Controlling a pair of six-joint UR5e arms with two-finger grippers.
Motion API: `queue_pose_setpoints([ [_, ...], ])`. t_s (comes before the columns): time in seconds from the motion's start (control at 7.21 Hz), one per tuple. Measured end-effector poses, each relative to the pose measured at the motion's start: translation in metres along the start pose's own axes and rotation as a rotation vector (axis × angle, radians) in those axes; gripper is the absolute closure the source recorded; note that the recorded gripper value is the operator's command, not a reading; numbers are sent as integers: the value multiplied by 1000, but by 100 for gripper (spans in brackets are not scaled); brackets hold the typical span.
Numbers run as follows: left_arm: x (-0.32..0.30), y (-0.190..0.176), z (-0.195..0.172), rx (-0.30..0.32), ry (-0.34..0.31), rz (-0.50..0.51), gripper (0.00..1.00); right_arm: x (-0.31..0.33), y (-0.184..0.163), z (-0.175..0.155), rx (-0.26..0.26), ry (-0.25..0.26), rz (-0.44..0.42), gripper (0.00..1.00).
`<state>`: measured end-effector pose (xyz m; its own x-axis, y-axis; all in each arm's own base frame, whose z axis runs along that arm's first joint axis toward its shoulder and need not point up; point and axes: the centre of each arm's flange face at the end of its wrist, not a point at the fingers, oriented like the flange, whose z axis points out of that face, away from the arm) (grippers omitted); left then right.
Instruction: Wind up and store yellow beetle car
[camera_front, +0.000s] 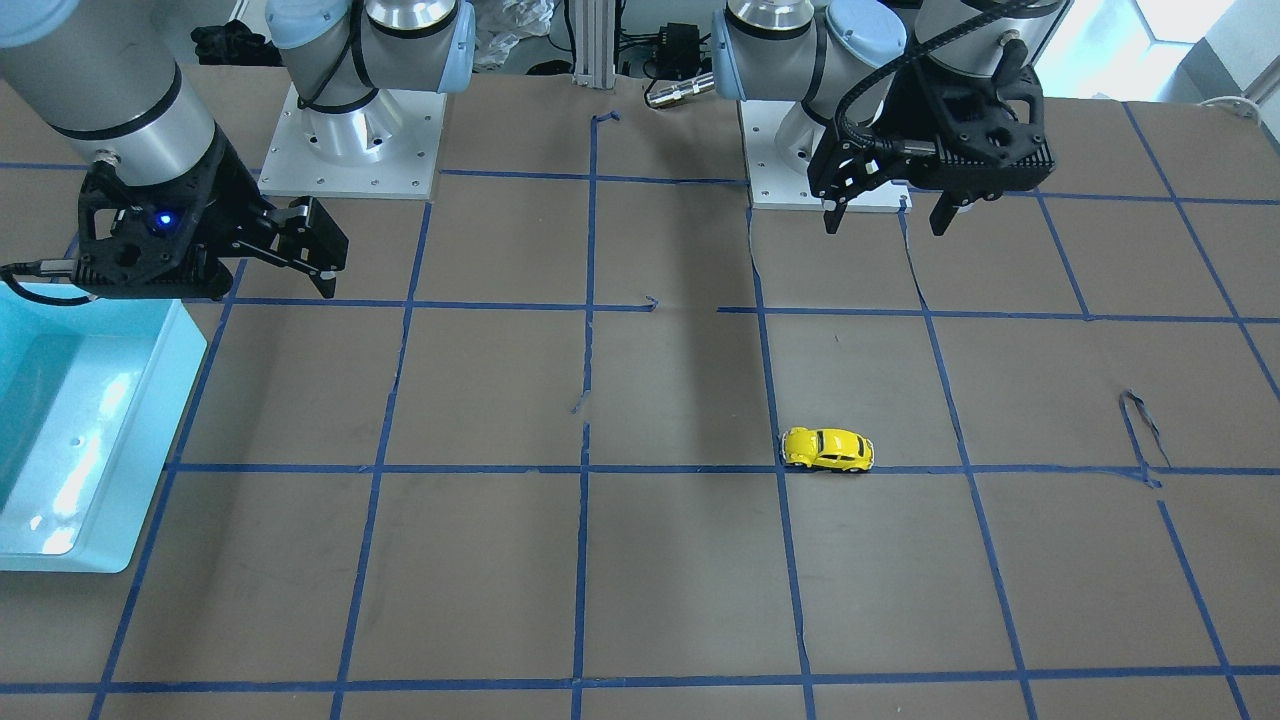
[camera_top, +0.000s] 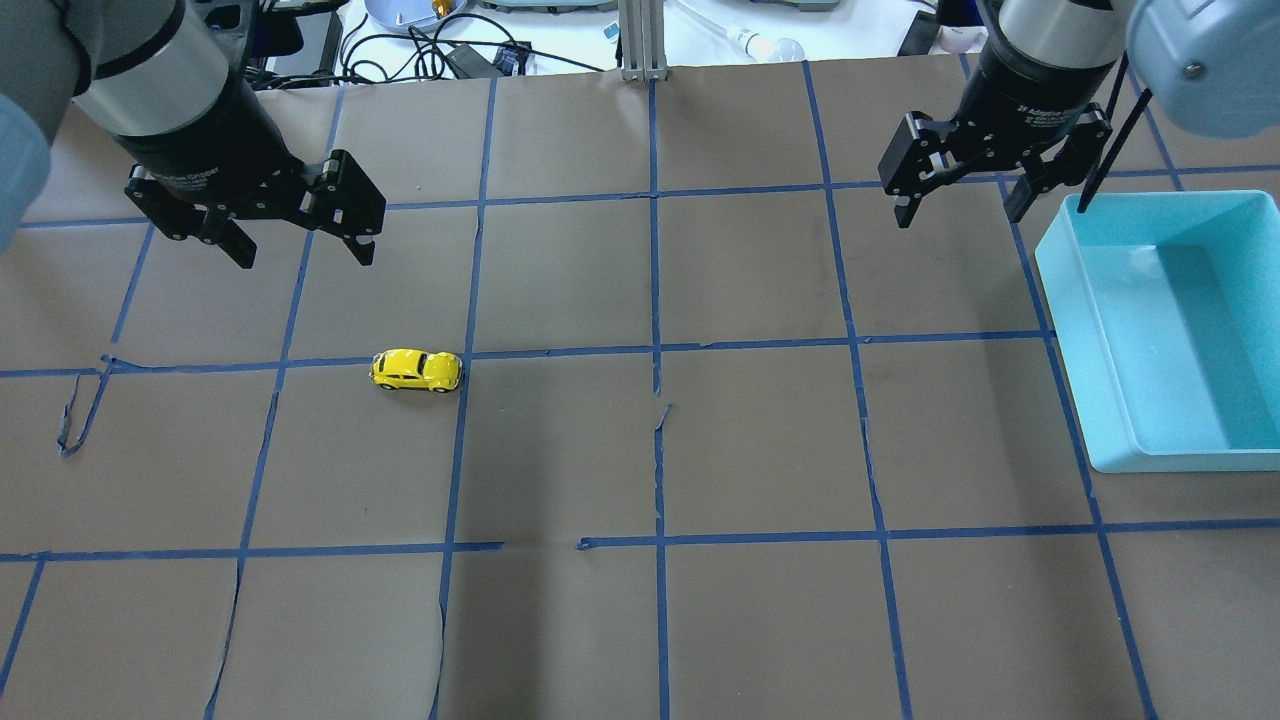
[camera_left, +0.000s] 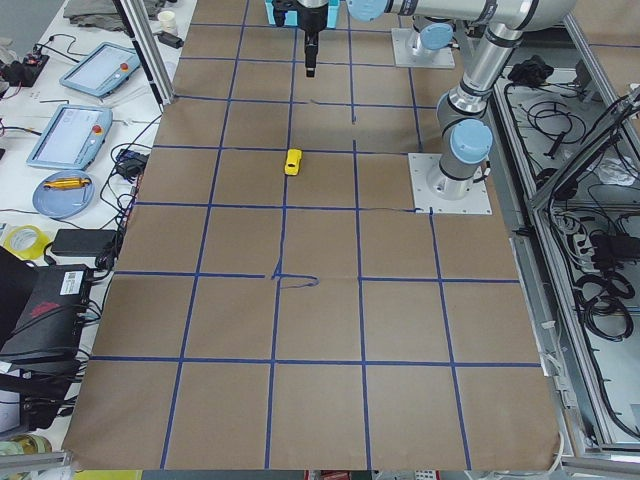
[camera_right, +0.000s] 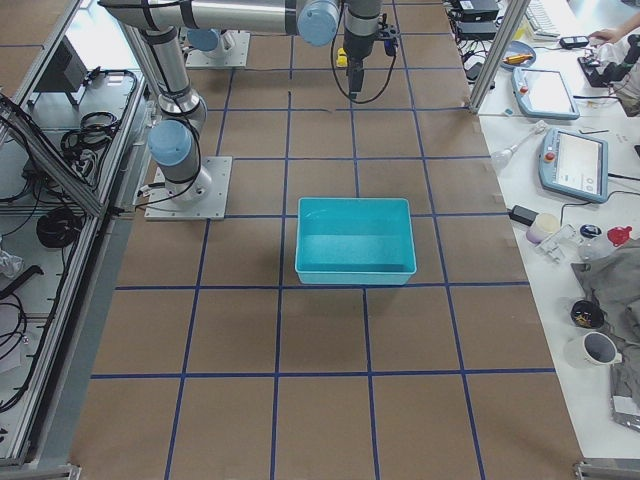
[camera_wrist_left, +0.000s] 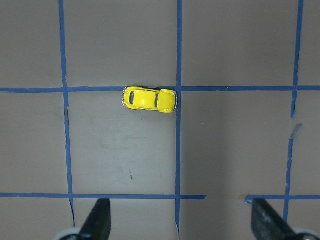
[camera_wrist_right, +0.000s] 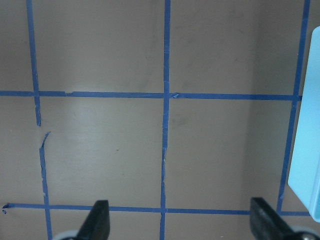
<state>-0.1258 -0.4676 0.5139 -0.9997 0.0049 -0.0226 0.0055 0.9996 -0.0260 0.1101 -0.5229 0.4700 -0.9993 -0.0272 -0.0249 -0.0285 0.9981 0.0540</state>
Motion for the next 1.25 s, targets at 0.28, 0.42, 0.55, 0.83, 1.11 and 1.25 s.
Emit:
queue_pose_setpoints([
  [0.28, 0, -1, -1, 10, 0, 1, 0, -1, 2, 1, -3, -1, 2, 0],
  [0.42, 0, -2, -1, 14, 0, 2, 0, -2, 4, 0, 1, -1, 7, 0],
  [0.55, 0, -2, -1, 18, 0, 2, 0, -4, 5, -2, 6, -2, 5, 0],
  [0.83, 0, -3, 0, 30, 2, 1, 0, -7, 7, -2, 7, -3, -5, 0],
  [1.11, 2, -6, 0, 46, 25, 0, 0, -8, 7, -3, 9, -3, -4, 0],
  [1.25, 3, -6, -1, 51, 42, 2, 0, -9, 7, -4, 10, -2, -4, 0],
])
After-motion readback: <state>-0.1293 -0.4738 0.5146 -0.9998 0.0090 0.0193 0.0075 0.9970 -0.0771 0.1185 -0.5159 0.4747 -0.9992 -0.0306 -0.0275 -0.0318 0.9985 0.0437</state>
